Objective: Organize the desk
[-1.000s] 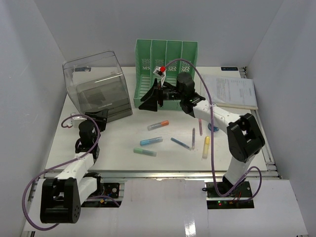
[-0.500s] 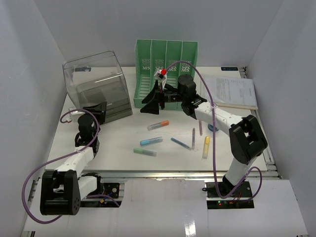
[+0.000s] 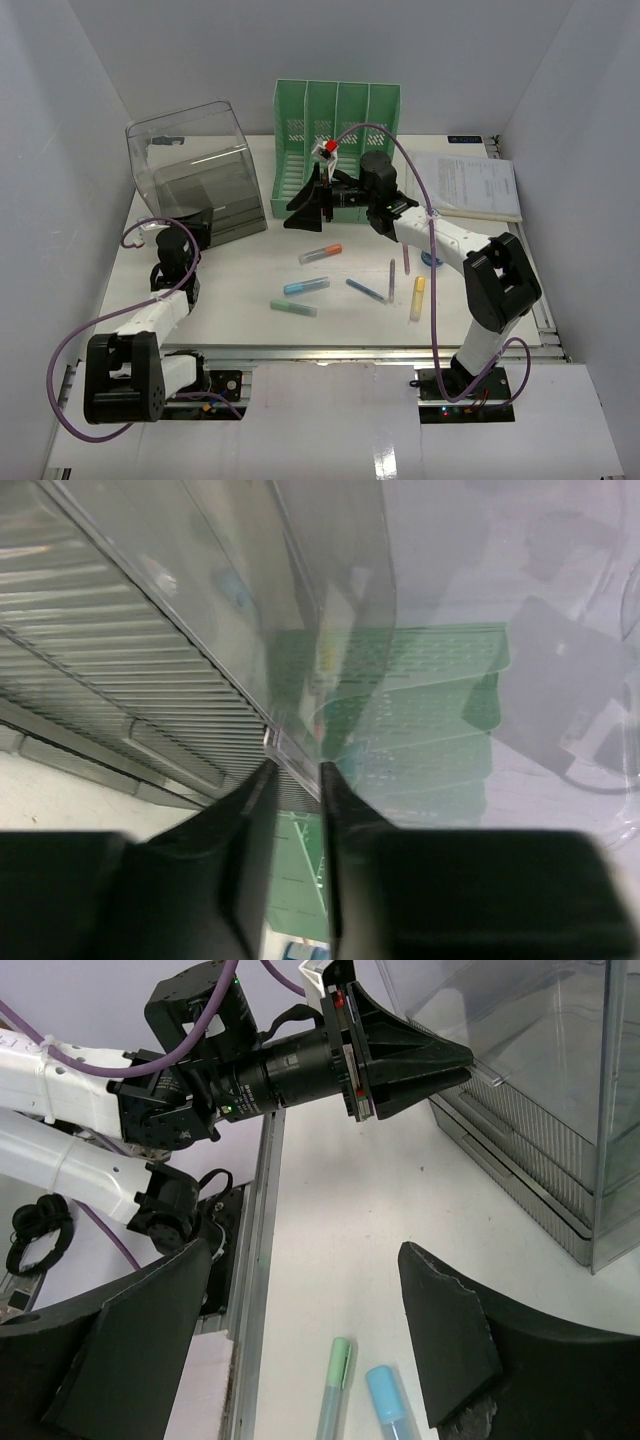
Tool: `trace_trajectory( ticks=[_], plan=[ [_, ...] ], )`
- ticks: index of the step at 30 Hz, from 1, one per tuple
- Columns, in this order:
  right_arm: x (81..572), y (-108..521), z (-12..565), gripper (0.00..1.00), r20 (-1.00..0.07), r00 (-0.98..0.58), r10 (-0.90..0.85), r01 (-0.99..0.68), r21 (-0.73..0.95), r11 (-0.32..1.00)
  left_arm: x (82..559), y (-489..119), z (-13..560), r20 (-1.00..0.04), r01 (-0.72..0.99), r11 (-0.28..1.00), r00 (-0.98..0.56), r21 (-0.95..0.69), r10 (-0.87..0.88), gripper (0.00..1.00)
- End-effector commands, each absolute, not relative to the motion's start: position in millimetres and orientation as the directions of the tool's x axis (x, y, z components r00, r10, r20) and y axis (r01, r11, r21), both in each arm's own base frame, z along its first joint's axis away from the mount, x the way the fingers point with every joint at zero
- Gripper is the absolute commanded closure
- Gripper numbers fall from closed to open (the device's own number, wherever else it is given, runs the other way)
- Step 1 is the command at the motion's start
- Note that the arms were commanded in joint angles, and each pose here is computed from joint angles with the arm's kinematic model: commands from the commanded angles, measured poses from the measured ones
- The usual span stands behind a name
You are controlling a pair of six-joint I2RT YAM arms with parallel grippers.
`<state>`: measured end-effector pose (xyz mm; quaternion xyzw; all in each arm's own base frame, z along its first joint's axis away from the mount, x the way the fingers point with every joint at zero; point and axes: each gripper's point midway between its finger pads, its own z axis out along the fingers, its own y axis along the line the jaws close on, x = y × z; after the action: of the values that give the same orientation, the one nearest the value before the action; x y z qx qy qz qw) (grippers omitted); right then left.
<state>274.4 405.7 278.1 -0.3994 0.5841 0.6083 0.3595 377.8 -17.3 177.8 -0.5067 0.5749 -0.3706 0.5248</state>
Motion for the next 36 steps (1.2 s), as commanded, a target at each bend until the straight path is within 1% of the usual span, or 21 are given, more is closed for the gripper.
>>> trace_trajectory(
  ticks=[1,3,6,9,12,14,19,25,28,36],
  plan=[
    [276,409,286,0.19,-0.92,-0.392,-0.01,-0.916,0.391,-0.087,387,-3,198,-0.214,-0.148,0.195,0.126,-0.969,-0.969,0.76],
    [278,411,286,0.19,-0.921,-0.39,-0.011,-0.917,0.39,-0.09,387,-3,199,-0.212,-0.14,0.195,0.123,-0.971,-0.969,0.84],
    [283,415,287,0.18,-0.919,-0.394,-0.013,-0.915,0.393,-0.09,385,-6,205,-0.217,-0.115,0.204,0.11,-0.972,-0.97,0.9],
    [290,420,286,0.17,-0.916,-0.402,-0.022,-0.912,0.402,-0.087,381,-11,211,-0.227,-0.091,0.22,0.082,-0.971,-0.97,0.95],
    [302,428,286,0.06,-0.906,-0.422,-0.027,-0.904,0.423,-0.06,375,-20,223,-0.219,-0.051,0.217,0.047,-0.975,-0.975,1.0],
    [314,436,288,0.1,-0.9,-0.435,-0.025,-0.9,0.435,-0.03,370,-26,229,-0.214,-0.03,0.214,0.013,-0.976,-0.977,1.0],
    [324,452,300,0.1,-0.909,-0.417,-0.001,-0.908,0.417,-0.033,351,-34,244,-0.203,0.017,0.203,-0.012,-0.979,-0.979,1.0],
    [334,460,290,0.1,-0.895,-0.445,0.022,-0.896,0.444,-0.022,336,-41,259,-0.191,0.061,0.188,-0.04,-0.98,-0.981,1.0],
    [338,464,286,0.1,-0.888,-0.459,0.028,-0.888,0.459,-0.018,332,-43,264,-0.187,0.074,0.183,-0.049,-0.98,-0.981,1.0],
    [338,477,289,0.1,-0.885,-0.463,0.052,-0.886,0.461,-0.056,326,-47,270,-0.175,0.091,0.168,-0.068,-0.981,-0.982,1.0]
  ],
)
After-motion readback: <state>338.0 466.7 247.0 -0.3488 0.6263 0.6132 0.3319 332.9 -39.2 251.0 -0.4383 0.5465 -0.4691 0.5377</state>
